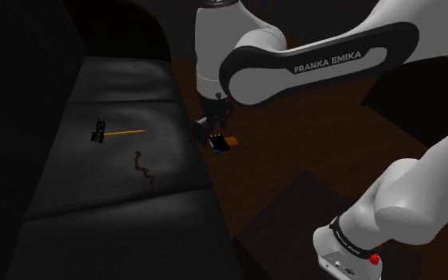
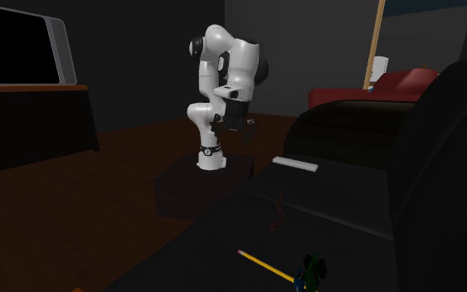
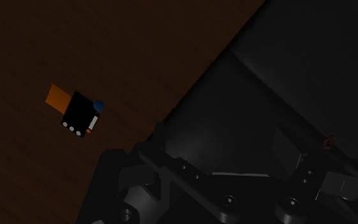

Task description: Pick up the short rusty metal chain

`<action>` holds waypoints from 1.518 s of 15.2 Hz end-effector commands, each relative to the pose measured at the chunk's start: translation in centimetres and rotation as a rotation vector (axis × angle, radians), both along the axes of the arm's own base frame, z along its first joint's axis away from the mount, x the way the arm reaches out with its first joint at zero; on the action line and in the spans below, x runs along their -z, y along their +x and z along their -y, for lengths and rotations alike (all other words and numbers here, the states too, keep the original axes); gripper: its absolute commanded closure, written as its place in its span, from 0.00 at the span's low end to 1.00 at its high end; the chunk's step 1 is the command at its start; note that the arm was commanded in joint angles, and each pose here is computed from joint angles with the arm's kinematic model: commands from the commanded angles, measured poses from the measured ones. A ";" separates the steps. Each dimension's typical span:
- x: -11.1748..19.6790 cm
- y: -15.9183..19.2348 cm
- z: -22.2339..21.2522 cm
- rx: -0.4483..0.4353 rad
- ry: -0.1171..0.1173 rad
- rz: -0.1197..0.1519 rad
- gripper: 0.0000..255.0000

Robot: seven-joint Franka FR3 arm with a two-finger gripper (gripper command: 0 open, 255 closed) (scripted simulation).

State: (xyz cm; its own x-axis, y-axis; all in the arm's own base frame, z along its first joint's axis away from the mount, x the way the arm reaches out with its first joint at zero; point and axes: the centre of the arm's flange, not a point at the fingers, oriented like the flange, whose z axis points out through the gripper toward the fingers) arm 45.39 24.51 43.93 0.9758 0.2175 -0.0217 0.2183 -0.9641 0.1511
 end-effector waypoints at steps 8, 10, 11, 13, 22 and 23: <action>5.6 5.8 -8.9 -0.004 -0.011 0.001 0.00; 6.9 7.1 -10.9 -0.006 -0.014 0.002 0.00; 7.6 7.7 -11.9 -0.006 -0.015 0.002 0.00; 8.9 9.0 -13.8 -0.008 -0.018 0.002 0.00; 13.8 11.7 -18.0 -0.010 -0.023 0.002 0.00; 14.3 11.7 -18.0 -0.010 -0.023 0.002 0.00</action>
State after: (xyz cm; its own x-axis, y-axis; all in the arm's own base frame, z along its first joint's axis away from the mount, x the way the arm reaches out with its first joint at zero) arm 57.05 42.39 30.24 0.9736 0.2270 -0.0249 0.2278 -0.9580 0.1741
